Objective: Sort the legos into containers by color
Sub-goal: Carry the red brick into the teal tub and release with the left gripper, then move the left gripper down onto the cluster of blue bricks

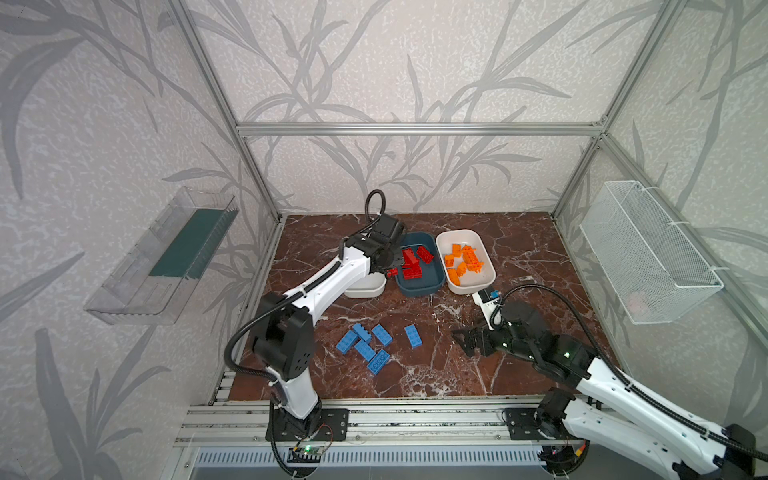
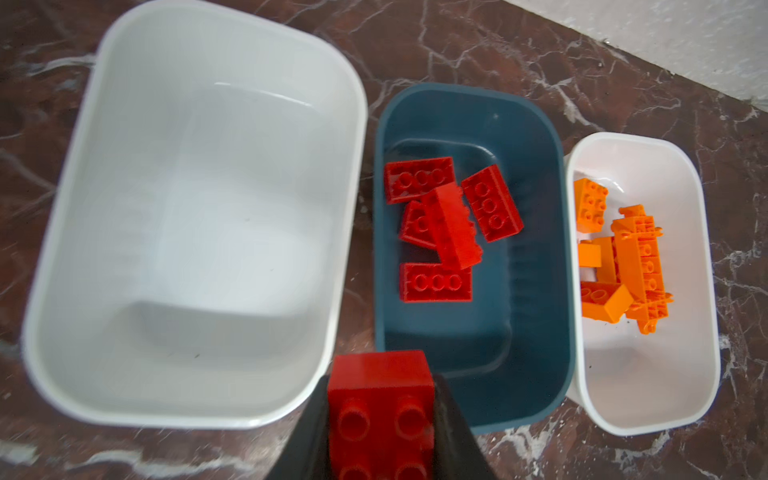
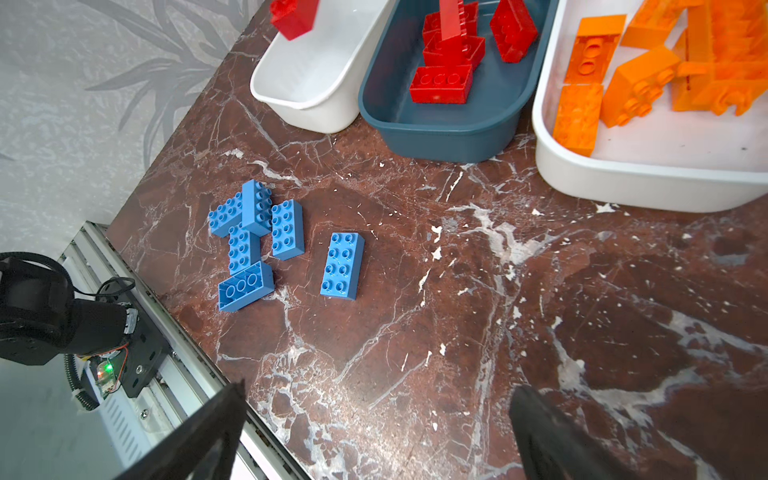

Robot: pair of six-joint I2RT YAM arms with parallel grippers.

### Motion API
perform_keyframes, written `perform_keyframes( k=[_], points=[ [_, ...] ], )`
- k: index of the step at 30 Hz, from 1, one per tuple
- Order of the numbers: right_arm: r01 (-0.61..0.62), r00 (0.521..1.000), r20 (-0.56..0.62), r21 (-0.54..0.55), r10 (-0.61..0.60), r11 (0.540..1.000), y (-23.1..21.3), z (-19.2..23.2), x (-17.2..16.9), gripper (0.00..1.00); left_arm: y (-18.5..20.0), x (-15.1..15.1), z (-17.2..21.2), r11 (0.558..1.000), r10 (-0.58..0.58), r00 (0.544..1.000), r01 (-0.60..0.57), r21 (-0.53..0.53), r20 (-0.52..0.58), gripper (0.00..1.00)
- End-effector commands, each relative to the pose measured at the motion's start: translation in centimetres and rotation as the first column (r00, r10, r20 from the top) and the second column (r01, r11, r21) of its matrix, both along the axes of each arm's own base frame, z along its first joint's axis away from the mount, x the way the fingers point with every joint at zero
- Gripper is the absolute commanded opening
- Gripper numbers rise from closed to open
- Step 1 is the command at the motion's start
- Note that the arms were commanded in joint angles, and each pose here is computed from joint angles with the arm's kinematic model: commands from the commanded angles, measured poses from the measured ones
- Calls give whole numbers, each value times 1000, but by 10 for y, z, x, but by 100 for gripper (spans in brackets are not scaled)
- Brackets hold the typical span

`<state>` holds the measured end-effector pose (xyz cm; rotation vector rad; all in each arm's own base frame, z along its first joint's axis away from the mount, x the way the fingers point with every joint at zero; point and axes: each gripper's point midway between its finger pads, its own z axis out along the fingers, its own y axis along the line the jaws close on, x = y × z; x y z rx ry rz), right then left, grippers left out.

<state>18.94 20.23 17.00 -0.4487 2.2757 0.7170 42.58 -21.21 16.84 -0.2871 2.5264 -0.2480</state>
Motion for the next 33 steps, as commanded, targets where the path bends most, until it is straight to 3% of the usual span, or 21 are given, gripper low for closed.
perform_keyframes(
  k=[1, 8, 11, 15, 19, 26, 33],
  points=[
    [30, 999, -20, -50, -31, 998, -14, -10, -7, 99, -21, 14, -7, 998, -49, 998, 51, 39, -37, 13],
    [69, 997, -21, -60, -71, 996, -30, -15, -13, 99, -65, 52, -35, 993, -110, 989, 114, 40, -94, 17],
    [84, 996, -18, -73, -85, 994, -35, -15, -14, 99, -77, 64, -44, 991, -126, 986, 129, 25, -108, 23],
    [89, 996, -17, -91, -91, 992, -39, -14, -15, 99, -94, 76, -44, 987, -158, 982, 158, -14, -99, 59],
    [90, 996, -11, -89, -92, 992, -39, -10, -15, 99, -101, 76, -31, 984, -180, 981, 178, -32, -74, 74],
    [52, 999, -1, -92, -52, 994, -33, 0, -15, 99, -88, 40, 15, 979, -200, 978, 197, 56, 60, 79],
    [8, 1000, -5, -58, -8, 998, -20, 7, -22, 99, -17, -36, 9, 991, -107, 992, 101, 83, 66, 81]
  ],
)
